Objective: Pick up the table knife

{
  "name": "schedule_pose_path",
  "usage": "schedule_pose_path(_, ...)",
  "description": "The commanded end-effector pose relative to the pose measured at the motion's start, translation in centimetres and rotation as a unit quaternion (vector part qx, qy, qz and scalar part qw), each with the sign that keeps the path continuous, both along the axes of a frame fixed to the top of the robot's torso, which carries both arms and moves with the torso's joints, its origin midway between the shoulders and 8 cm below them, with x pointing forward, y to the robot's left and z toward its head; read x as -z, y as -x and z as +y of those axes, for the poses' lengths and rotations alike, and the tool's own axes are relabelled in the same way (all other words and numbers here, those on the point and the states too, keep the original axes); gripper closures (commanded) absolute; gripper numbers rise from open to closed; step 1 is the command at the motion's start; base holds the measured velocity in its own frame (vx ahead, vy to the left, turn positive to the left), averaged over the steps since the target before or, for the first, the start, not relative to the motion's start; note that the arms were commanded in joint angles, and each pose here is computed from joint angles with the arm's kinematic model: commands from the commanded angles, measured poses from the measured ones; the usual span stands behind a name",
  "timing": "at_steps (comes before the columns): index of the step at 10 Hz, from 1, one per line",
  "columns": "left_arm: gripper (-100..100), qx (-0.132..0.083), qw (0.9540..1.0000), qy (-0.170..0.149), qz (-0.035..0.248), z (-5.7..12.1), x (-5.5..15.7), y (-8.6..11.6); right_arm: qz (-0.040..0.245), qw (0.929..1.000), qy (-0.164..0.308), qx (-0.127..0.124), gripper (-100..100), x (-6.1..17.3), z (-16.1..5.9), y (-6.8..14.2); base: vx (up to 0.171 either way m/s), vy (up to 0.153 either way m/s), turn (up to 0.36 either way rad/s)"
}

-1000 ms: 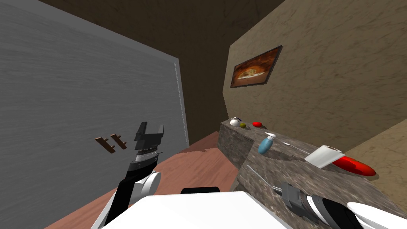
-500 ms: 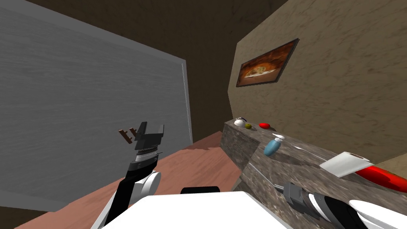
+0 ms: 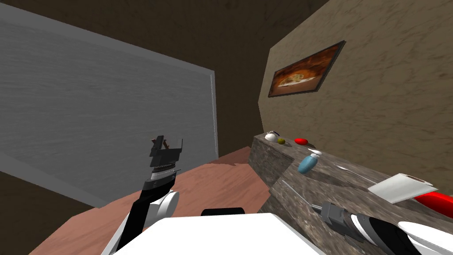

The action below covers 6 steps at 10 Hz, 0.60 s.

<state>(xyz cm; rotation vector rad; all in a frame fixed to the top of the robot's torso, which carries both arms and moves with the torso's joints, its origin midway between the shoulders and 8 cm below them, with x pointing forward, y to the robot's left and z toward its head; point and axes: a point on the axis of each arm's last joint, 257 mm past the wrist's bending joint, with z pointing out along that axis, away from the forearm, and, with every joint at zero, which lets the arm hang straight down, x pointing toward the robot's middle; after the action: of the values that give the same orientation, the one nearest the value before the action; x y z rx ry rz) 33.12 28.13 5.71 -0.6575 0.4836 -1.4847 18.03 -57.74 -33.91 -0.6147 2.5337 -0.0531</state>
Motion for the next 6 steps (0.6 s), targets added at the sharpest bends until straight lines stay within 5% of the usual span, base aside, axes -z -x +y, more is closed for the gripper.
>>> schedule_pose_path(1,0,0.000,1.0000,0.000,0.000,0.0,0.0,0.0,0.000,1.0000,-0.001,0.007,100,-0.1,-0.7,-0.1,-0.078,0.034,0.107)
schedule_pose_path(4,0,0.000,1.0000,0.000,0.000,0.0,0.0,0.0,-0.003,0.9991,-0.003,0.041,100,-1.0,-3.5,-0.4,-0.121,0.048,0.209)
schedule_pose_path(5,0,0.000,1.0000,0.000,0.000,0.0,0.0,0.0,-0.002,0.9994,-0.001,0.033,100,-0.7,-3.0,-0.3,-0.064,0.036,0.047)
schedule_pose_path(6,0,0.000,1.0000,0.000,0.000,0.0,0.0,0.0,-0.003,0.9994,-0.002,0.035,0,-0.8,-3.0,-0.4,-0.009,0.006,-0.011)
